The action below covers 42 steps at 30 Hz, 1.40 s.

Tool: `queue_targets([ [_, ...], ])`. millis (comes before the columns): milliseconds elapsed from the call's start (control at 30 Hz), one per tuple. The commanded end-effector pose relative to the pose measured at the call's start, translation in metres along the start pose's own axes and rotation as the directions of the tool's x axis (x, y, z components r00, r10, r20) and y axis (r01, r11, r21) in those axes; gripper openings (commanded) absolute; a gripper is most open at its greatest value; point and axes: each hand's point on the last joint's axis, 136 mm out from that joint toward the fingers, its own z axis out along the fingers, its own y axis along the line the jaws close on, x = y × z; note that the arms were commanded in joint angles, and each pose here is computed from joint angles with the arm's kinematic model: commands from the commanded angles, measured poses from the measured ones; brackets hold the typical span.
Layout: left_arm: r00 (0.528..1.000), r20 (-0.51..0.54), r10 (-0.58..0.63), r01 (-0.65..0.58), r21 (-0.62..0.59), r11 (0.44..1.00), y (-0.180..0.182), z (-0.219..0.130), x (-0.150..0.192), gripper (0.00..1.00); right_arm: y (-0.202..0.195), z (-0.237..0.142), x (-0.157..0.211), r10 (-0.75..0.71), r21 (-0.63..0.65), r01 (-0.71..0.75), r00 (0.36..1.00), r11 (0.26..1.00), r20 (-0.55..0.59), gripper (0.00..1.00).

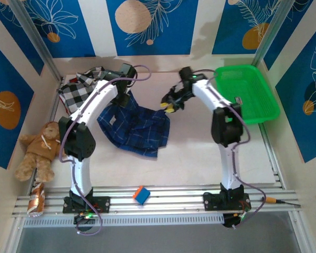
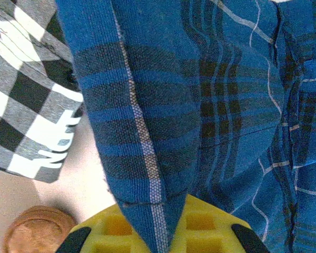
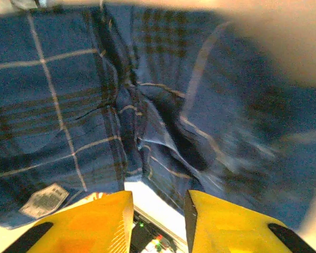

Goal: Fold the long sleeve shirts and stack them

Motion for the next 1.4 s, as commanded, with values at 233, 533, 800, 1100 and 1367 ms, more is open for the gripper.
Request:
queue_targets([
  [233,0.988,-0.027,0.153,-0.155,-0.063,0.986,-0.054,-0.01,-0.014,0.0,-0.085,-0.061,0.01,0.115,0.05,-0.119,0.991,0.992,0.073,0.4],
  [533,0.983,-0.064,0.171,-0.17,0.024,0.985,-0.13,-0.009,-0.006,0.0,-0.091,-0.062,0.008,0.125,0.042,-0.128,0.99,0.991,0.07,0.4],
  [800,0.991,-0.081,0.105,-0.092,0.155,0.984,-0.178,-0.008,-0.002,0.0,-0.097,-0.059,0.008,0.124,0.041,-0.127,0.99,0.991,0.059,0.4],
  [1100,0.993,-0.099,0.064,-0.036,0.262,0.964,-0.216,-0.008,0.0,0.0,-0.105,-0.052,0.013,0.135,0.044,-0.137,0.99,0.99,0.045,0.4],
  [1367,0.993,-0.109,0.04,0.006,0.39,0.921,-0.25,-0.018,0.004,0.25,-0.112,-0.047,0.012,0.145,0.053,-0.147,0.988,0.988,0.044,0.39],
])
